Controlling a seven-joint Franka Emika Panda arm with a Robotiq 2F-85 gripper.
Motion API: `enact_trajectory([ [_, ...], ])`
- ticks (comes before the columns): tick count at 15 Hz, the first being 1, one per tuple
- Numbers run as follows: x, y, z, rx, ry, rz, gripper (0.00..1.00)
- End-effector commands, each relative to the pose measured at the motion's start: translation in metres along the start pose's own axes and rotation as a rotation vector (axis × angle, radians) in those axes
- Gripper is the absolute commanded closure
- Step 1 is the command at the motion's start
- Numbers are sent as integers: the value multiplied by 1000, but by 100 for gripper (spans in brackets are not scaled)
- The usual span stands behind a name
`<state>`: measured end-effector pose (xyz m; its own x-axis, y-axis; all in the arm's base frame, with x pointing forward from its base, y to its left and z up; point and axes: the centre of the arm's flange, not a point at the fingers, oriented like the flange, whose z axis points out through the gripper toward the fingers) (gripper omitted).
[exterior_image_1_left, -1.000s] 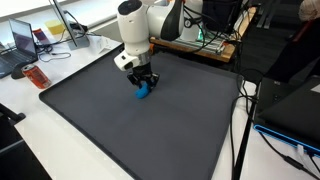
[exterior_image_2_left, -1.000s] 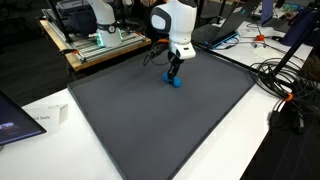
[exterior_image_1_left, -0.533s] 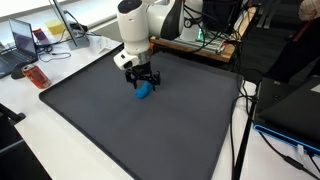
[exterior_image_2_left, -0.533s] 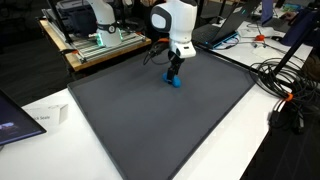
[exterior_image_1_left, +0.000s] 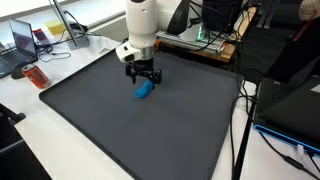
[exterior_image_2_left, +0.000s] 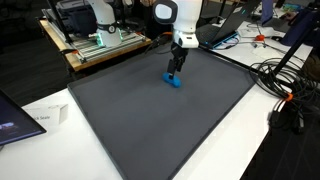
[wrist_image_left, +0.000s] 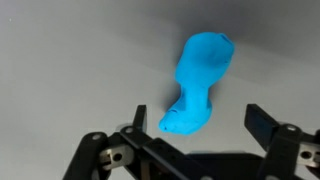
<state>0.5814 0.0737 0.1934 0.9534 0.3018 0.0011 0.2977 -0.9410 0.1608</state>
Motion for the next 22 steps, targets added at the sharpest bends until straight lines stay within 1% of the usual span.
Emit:
enact_trajectory([
  [1, -15, -26, -21, -76, -17, 77, 0],
  [3, -18, -40, -27, -111, -24, 129, 0],
  [7, -26, -63, -35, -145, -15, 232, 0],
  [11, -33, -80, -40, -171, 41, 358, 0],
  [18, -48, -93, -39, -227, 150, 603, 0],
  [22, -50, -104, -30, -235, 203, 690, 0],
])
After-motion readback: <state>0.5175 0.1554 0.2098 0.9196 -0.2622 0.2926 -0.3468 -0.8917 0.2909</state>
